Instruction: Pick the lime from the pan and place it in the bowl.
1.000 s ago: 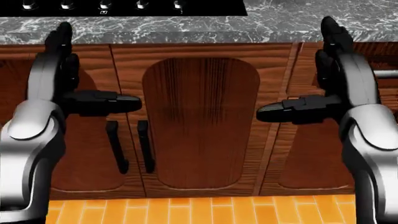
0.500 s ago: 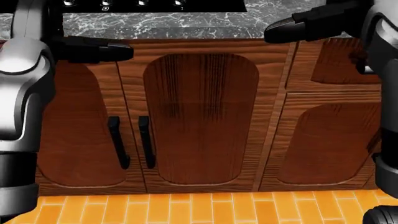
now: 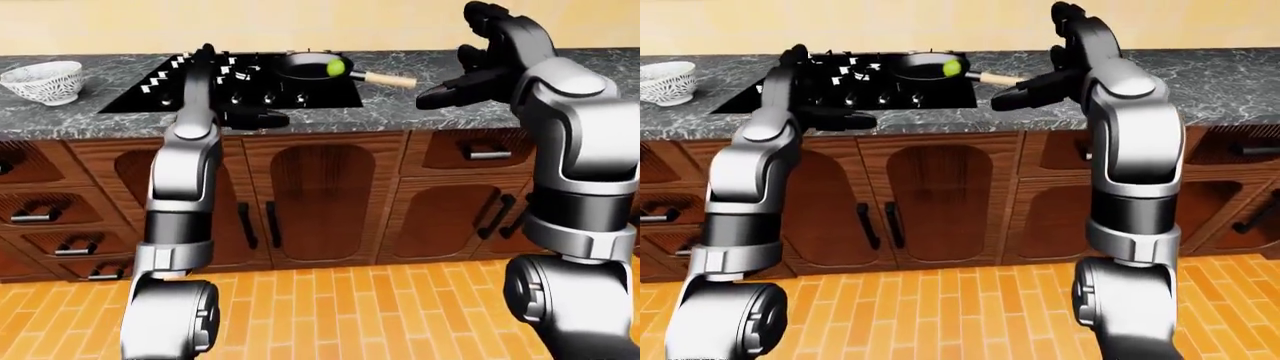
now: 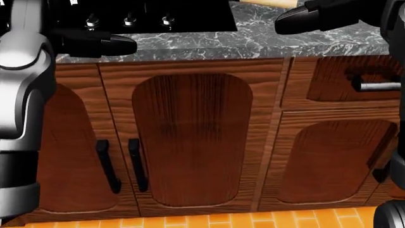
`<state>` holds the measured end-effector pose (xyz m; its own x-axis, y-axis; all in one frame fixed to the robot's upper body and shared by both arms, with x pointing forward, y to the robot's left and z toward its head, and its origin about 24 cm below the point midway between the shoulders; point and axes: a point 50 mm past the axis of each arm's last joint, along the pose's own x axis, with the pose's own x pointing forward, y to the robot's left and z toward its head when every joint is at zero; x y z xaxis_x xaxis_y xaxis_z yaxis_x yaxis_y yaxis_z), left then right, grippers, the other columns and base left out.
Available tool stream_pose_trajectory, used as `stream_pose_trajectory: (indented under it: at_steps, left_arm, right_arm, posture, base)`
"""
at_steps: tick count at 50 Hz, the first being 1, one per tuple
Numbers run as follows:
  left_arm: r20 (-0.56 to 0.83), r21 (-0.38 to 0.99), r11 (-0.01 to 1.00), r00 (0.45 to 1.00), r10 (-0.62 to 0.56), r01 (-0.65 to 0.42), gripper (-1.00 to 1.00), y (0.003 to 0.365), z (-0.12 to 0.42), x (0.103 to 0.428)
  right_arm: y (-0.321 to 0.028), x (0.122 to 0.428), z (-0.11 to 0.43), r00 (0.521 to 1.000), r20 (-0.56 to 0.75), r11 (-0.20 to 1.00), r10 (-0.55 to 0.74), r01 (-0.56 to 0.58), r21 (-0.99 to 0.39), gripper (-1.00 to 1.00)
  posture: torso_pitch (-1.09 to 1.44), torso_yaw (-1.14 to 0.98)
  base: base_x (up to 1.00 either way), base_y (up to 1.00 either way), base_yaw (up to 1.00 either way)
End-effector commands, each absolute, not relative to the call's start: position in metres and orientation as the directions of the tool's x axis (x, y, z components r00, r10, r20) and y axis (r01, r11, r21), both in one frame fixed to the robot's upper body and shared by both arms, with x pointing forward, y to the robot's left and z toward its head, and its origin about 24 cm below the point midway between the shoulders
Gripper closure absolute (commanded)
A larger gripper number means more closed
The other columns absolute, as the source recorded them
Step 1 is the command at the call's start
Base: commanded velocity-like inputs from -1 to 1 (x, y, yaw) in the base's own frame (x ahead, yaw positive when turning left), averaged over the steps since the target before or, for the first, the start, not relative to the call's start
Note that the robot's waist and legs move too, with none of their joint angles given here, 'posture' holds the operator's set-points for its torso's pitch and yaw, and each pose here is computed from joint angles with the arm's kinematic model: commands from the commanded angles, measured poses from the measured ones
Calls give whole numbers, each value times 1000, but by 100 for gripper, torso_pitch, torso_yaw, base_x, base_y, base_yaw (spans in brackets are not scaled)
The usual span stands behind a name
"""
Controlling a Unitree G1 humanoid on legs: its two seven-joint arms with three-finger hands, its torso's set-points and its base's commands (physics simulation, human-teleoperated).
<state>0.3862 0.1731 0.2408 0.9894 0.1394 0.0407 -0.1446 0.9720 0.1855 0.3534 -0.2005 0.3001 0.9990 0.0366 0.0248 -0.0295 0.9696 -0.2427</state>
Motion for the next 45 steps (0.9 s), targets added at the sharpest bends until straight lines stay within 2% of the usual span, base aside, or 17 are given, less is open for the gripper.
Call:
stream_pose_trajectory:
  at_steps: [1,45]
  left_arm:
    - [135,184,973,984,115,-139,-100,167,264,384]
    - [170,202,962,974,149,-182,-100,181,288,387]
  right_arm:
    - [-201,348,319,994,102,967,31,-5,-255,-100]
    - [-194,351,344,993,100,953,59,-26,-303,-100]
  posture:
    - [0,0]
    - [0,0]
  base:
    - [24,0,0]
    - [28,0,0]
